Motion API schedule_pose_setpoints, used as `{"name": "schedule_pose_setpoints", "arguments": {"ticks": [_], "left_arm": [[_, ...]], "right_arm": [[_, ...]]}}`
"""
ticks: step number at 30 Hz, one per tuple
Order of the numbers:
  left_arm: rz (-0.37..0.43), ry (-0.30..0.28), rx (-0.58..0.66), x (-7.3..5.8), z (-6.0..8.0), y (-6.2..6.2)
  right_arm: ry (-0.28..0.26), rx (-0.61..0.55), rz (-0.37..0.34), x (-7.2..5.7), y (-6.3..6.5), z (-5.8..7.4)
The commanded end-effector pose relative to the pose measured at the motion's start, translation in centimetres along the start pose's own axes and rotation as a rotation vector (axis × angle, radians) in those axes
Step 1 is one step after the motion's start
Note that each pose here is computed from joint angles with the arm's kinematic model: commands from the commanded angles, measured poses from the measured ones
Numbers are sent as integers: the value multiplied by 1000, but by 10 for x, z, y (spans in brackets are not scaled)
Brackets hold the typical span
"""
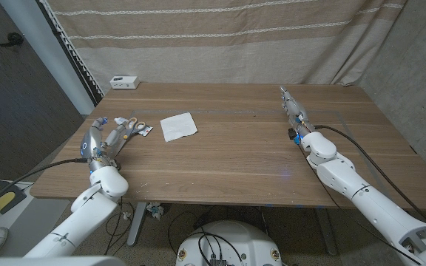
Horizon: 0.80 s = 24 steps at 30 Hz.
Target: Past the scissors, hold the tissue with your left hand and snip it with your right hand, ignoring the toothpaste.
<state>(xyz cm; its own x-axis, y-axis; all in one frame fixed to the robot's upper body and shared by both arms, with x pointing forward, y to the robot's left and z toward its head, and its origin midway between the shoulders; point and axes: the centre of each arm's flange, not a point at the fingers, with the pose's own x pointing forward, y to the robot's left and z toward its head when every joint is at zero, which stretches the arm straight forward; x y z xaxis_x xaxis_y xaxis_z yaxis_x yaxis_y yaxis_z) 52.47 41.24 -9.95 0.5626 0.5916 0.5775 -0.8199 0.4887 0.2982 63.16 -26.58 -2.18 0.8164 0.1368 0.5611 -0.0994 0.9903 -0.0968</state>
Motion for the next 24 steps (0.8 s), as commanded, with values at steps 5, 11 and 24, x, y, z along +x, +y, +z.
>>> {"name": "schedule_pose_setpoints", "arguments": {"ticks": [5, 11, 24], "left_arm": [[12, 8, 21, 2, -5, -1], [13, 29, 44, 4, -4, -4], [40, 45, 93, 1, -6, -15]], "right_arm": [[1, 17, -2, -3, 2, -3], [-2, 35, -3, -4, 2, -5], [-5, 31, 2, -2, 3, -5]]}}
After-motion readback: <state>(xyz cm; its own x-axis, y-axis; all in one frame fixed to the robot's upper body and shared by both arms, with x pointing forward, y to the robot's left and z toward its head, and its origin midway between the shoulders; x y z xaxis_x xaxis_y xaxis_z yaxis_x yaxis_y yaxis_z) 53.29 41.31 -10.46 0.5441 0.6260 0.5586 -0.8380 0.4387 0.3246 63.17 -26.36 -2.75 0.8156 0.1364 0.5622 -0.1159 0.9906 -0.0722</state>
